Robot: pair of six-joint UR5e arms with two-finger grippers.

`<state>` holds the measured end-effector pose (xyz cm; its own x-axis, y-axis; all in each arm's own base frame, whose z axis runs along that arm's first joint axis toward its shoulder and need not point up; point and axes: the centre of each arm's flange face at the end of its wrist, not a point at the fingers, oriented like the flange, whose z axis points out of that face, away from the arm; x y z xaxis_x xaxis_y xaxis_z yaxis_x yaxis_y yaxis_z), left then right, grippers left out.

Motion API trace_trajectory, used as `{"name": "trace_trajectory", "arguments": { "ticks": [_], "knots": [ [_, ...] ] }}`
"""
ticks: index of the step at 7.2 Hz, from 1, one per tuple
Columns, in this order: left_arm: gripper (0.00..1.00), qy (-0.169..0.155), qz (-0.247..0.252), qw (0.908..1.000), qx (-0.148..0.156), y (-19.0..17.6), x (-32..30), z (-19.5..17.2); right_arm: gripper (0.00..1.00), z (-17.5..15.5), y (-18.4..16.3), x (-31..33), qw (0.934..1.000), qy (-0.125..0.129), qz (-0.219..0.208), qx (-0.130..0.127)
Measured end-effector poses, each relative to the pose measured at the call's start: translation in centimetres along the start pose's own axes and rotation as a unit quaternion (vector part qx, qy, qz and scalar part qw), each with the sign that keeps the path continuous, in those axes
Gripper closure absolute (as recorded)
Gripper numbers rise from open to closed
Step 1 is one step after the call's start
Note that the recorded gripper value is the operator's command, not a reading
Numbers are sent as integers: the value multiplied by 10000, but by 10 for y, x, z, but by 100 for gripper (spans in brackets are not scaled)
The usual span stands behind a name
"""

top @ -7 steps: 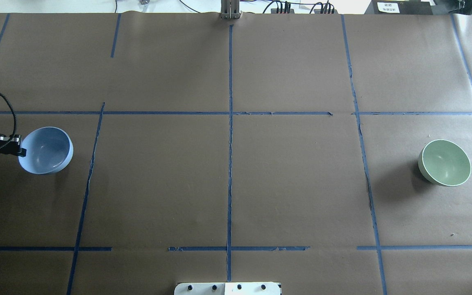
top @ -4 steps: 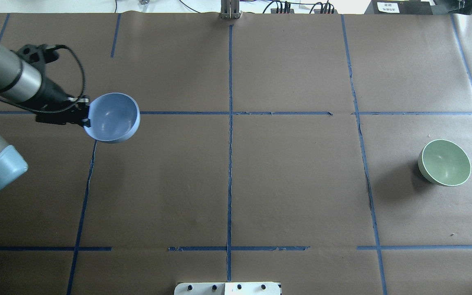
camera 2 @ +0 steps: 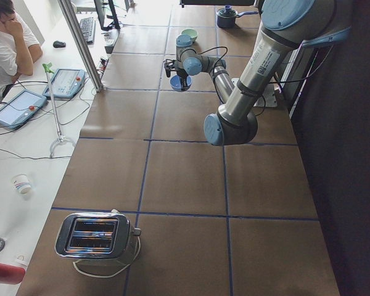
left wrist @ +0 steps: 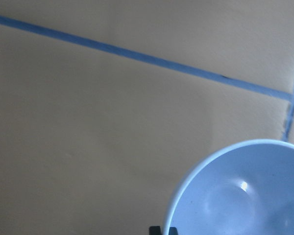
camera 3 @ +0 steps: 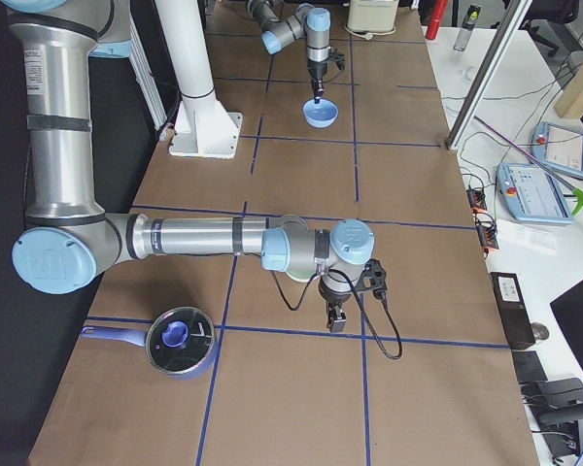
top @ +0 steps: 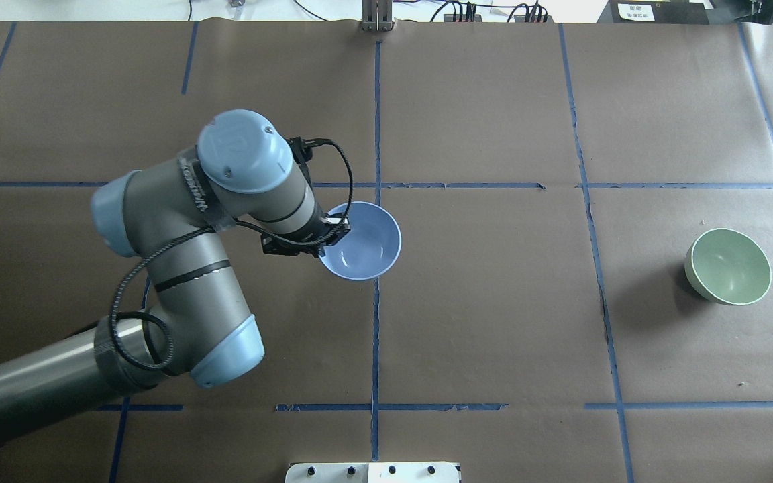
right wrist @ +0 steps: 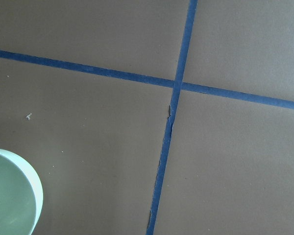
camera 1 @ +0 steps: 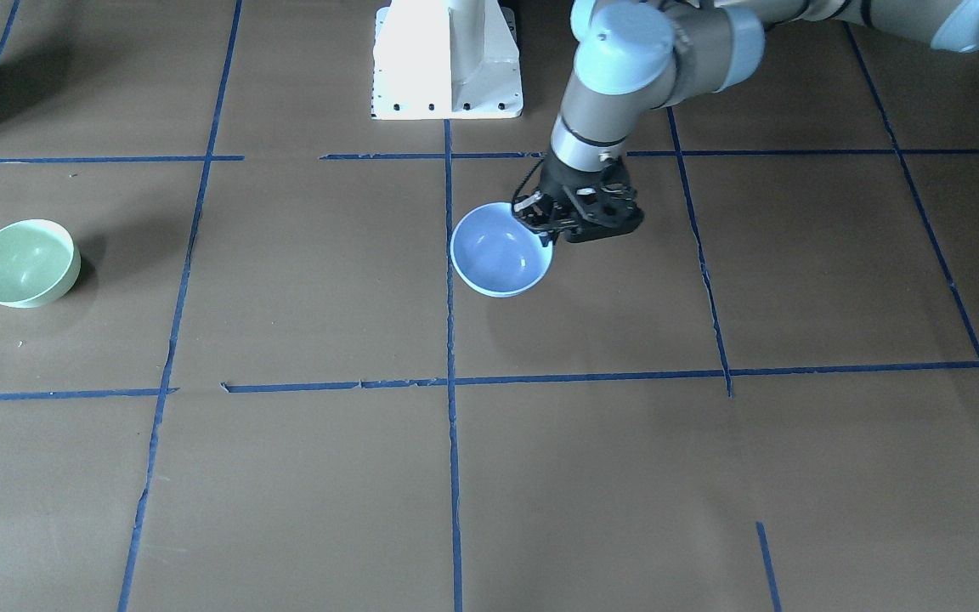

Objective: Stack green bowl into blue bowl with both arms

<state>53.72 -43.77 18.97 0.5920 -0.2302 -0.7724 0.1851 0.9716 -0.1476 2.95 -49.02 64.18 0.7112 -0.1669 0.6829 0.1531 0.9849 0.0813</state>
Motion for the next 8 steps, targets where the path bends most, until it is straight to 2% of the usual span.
{"name": "trace_trajectory", "arguments": {
  "ticks": [3,4,5,7,8],
  "knots": [
    [95,4,71,10000,63,5,15,37,0,-1,-1,-1,10000,4,-7,7],
    [44,-7,76,9999,73,4,15,40,0,-1,-1,-1,10000,4,-9,10],
    [0,-12,88,9999,76,4,14,41,0,-1,-1,-1,10000,4,-10,10],
    [0,2,138,9999,102,3,13,35,0,-3,-2,-2,10000,1,4,26],
    [0,-79,289,9995,75,-2,7,19,0,-7,-4,-6,10000,2,-19,73]
  ]
}}
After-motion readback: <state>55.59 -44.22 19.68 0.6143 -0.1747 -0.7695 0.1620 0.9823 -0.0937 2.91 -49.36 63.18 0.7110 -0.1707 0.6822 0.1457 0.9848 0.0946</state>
